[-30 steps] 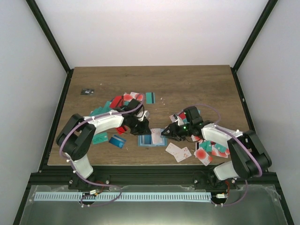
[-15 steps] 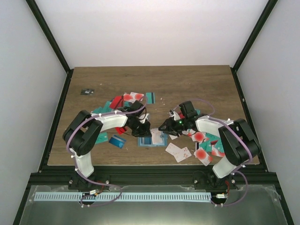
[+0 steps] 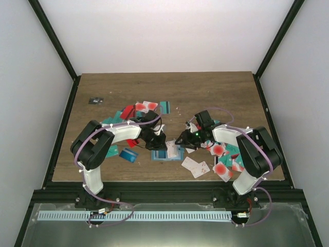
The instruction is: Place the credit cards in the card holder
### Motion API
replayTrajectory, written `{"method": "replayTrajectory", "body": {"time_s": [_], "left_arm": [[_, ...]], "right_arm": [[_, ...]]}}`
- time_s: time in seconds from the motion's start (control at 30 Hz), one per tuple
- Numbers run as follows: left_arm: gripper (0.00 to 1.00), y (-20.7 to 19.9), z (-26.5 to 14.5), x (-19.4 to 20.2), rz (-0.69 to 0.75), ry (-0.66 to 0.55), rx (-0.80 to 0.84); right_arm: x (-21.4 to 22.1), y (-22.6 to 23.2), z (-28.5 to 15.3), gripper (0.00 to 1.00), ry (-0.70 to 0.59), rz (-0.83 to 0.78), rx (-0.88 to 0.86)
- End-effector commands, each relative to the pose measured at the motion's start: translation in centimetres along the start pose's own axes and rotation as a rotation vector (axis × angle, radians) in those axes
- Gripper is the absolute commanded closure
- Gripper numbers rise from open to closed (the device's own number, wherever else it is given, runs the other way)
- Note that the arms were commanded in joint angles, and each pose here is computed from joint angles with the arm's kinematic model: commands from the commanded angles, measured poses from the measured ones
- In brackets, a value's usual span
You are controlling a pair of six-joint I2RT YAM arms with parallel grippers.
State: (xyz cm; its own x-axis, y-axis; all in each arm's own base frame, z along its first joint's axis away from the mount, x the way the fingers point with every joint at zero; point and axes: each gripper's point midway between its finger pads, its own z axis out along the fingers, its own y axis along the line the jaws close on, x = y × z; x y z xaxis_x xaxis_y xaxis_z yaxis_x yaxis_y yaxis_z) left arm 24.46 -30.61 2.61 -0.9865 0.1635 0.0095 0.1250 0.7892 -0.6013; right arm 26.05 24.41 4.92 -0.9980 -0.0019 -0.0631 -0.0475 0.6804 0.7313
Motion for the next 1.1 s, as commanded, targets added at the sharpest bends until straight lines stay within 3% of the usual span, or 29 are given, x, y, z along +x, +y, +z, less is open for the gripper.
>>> {"method": "replayTrajectory", "body": {"time_s": [0.0,0.37,0.77,1.07], "left_arm": [[0.96,-0.2,0.3,-0.5,0.02,-0.005,-0.01],[0.96,-0.4,0.2,-0.4,0.027,-0.002,-0.033],[0.96,-0.6,-0.4,-0.4,0.044,-0.013,-0.095],[0.96,-0.6,0.3,0.0,0.048,0.006,-0.105]], "right_arm": [[0.6,0.2,0.5,0.59,0.027,-0.027,-0.02],[1.5,0.7,1.1,0.6,0.07,-0.026,-0.099],[2.5,-1.6,1.7,0.57,0.091,0.008,-0.018],[3.1,-0.1,1.9,0.56,0.117,-0.007,-0.139]]}}
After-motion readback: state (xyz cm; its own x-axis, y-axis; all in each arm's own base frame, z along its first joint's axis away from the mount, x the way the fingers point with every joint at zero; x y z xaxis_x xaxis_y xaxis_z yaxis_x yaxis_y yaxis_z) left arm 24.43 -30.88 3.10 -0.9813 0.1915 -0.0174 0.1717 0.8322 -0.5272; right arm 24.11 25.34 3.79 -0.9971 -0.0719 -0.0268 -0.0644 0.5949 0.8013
